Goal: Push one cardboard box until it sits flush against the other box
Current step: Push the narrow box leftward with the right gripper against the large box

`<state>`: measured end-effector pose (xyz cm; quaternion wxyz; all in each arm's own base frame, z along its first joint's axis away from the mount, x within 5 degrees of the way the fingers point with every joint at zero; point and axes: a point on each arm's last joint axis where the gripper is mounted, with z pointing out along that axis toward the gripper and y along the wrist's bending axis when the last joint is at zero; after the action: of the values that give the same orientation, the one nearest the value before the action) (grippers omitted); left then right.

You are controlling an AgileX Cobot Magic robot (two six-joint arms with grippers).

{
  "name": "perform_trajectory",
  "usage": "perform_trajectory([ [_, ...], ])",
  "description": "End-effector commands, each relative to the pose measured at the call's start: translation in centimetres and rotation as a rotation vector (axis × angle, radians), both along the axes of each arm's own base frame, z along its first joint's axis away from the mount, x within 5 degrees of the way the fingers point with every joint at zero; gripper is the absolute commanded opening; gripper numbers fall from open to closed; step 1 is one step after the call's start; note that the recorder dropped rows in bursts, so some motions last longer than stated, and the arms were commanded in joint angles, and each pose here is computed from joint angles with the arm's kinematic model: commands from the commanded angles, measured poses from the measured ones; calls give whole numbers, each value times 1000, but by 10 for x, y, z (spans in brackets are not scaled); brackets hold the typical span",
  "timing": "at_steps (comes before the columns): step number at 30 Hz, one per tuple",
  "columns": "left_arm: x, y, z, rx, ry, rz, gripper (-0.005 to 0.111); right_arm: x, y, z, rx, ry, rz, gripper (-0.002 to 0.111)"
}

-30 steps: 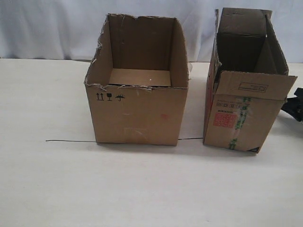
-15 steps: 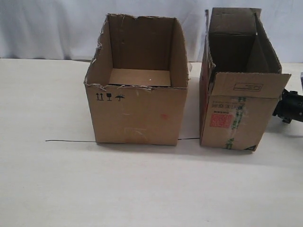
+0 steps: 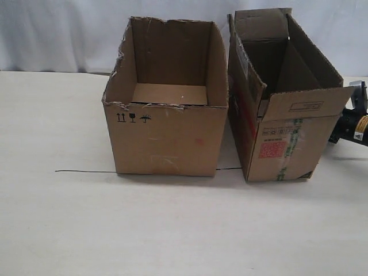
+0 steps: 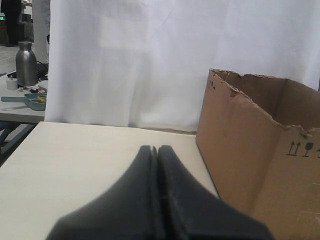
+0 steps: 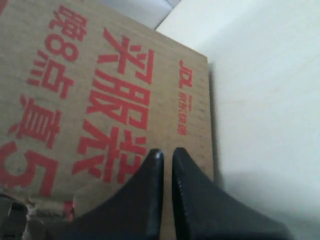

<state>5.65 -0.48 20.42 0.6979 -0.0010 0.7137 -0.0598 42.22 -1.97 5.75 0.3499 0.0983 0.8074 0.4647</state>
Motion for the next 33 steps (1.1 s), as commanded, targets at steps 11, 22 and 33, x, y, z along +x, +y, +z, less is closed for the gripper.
perform_trajectory([
  [11,0,0,0,-3,-9,-5,0,5,15,-14,14,-10,-60,5],
  [22,0,0,0,-3,-9,-5,0,-21,-74,-3,-36,23,-58,5],
  [33,0,0,0,-3,-9,-5,0,-52,-100,3,64,29,30,5],
])
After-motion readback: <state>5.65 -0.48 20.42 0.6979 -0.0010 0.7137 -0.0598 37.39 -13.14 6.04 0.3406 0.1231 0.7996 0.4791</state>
